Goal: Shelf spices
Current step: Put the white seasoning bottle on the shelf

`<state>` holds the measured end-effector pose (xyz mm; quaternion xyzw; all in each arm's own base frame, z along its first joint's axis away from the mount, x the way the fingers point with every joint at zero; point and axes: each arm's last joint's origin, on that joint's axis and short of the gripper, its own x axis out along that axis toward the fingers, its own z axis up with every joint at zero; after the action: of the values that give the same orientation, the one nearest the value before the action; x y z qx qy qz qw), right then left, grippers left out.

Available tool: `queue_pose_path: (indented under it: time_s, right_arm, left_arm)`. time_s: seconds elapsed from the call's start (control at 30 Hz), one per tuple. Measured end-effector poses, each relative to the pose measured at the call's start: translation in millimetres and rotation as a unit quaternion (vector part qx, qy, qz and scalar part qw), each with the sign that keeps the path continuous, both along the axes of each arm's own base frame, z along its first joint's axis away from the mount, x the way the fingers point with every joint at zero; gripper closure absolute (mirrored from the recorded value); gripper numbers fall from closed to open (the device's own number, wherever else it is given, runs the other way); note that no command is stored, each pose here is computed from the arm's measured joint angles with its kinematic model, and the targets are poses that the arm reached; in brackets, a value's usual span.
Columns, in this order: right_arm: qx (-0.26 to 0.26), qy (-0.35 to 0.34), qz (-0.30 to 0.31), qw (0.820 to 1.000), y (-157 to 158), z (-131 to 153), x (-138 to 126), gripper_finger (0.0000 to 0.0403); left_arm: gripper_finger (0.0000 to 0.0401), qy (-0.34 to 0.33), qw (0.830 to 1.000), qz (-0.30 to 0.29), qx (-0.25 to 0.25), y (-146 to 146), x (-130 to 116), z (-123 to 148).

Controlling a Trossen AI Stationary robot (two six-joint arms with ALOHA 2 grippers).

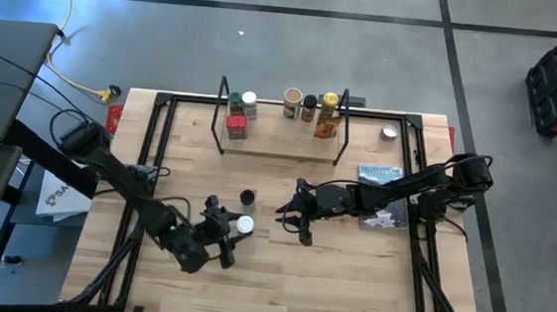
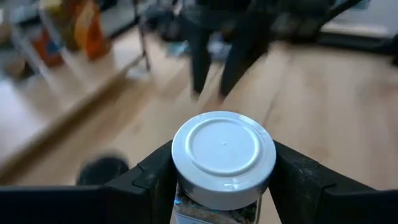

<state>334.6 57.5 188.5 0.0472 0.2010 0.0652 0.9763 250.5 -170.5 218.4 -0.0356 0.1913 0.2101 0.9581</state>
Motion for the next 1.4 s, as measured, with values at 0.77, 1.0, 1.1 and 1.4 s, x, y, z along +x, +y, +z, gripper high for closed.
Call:
queue_pose_path:
  time_s: [0.77,1.0,1.1,1.4]
  right_arm:
    - [-0.001,0.004,0.0,1.0,-0.1,-0.8,-0.4,0.0298]
    - [-0.002,0.01,0.0,1.0,-0.1,-1.9,-0.8,0.0298]
    - [-0.002,0.012,0.0,1.0,-0.1,-2.3,-1.0,0.0298]
    - [0.0,0.019,-0.002,1.0,-0.3,-3.4,-1.5,0.0298]
  left_arm:
    - [0.0207,0.027,0.995,-0.01,0.1,260.9,57.8,60.2]
    - [0.0207,0.071,0.995,0.026,0.061,316.2,67.9,11.7]
    - [0.0207,0.089,0.994,0.04,0.049,329.2,70.5,-7.1]
    - [0.0207,0.073,0.994,0.066,0.05,351.6,72.6,-21.7]
